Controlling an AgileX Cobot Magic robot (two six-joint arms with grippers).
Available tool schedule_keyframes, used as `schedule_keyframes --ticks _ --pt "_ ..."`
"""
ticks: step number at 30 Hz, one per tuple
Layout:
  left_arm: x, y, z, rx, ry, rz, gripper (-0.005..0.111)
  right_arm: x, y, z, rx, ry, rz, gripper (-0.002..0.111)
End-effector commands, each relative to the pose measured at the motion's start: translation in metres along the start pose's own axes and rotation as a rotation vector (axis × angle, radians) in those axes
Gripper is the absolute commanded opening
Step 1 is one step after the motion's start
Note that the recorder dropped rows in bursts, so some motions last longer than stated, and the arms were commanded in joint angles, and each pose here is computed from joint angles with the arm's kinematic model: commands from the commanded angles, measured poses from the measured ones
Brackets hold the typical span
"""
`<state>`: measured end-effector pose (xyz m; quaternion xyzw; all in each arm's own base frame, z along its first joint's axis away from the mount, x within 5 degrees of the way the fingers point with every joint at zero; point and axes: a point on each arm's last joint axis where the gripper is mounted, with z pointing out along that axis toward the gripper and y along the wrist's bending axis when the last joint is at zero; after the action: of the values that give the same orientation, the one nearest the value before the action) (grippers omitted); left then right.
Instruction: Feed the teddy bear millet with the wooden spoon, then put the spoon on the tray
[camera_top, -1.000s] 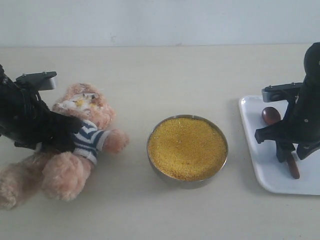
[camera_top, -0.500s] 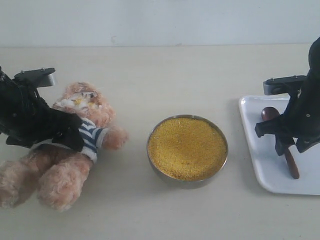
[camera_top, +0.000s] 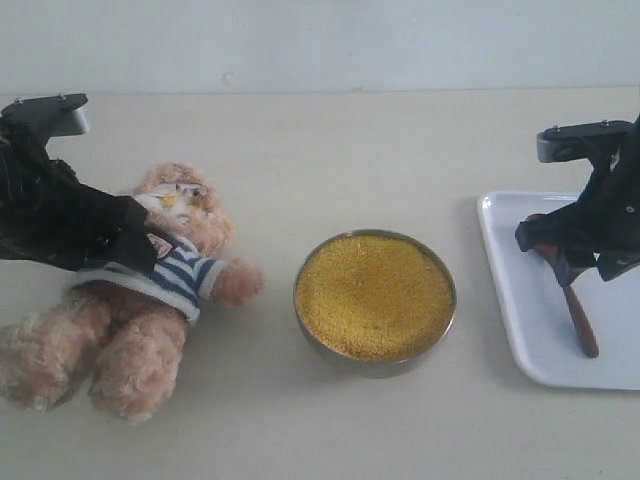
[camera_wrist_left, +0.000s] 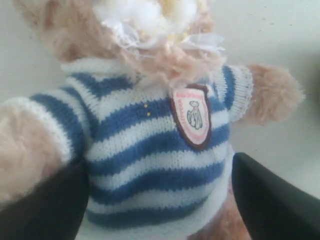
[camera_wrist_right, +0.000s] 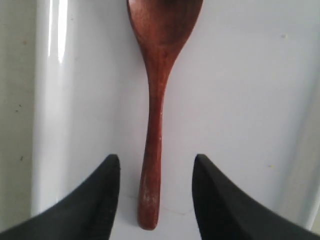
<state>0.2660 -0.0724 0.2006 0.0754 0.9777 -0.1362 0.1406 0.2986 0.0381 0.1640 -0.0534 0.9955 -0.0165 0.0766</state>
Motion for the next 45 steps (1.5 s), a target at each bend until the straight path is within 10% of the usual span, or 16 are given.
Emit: schedule_keyframes --ticks 1,10,16,18,35,45 --pt "-0.001 -0.003 -0.012 -0.004 -0.047 0.023 0.075 0.001 -0.002 -0.01 0.003 -0.026 0.005 0.043" --pt "0.004 -0.013 -0.058 0.001 -0.197 0.071 0.069 0.008 -0.004 -0.077 -0.02 -0.256 0.035 0.043" --pt "0.014 -0.02 -0.085 0.012 -0.264 0.098 0.004 0.027 -0.001 -0.139 -0.096 -0.506 0.037 0.013" --pt "0.017 -0.022 -0.094 0.022 -0.293 0.101 0.004 0.037 0.001 -0.159 -0.14 -0.584 0.034 0.0" --pt "0.117 -0.038 -0.189 0.094 -0.943 0.187 0.004 0.175 -0.001 -0.26 -0.228 -1.144 0.0 0.0" --pt "0.177 -0.04 -0.17 0.189 -0.825 0.237 0.004 0.223 0.002 -0.256 -0.256 -1.072 -0.034 0.0"
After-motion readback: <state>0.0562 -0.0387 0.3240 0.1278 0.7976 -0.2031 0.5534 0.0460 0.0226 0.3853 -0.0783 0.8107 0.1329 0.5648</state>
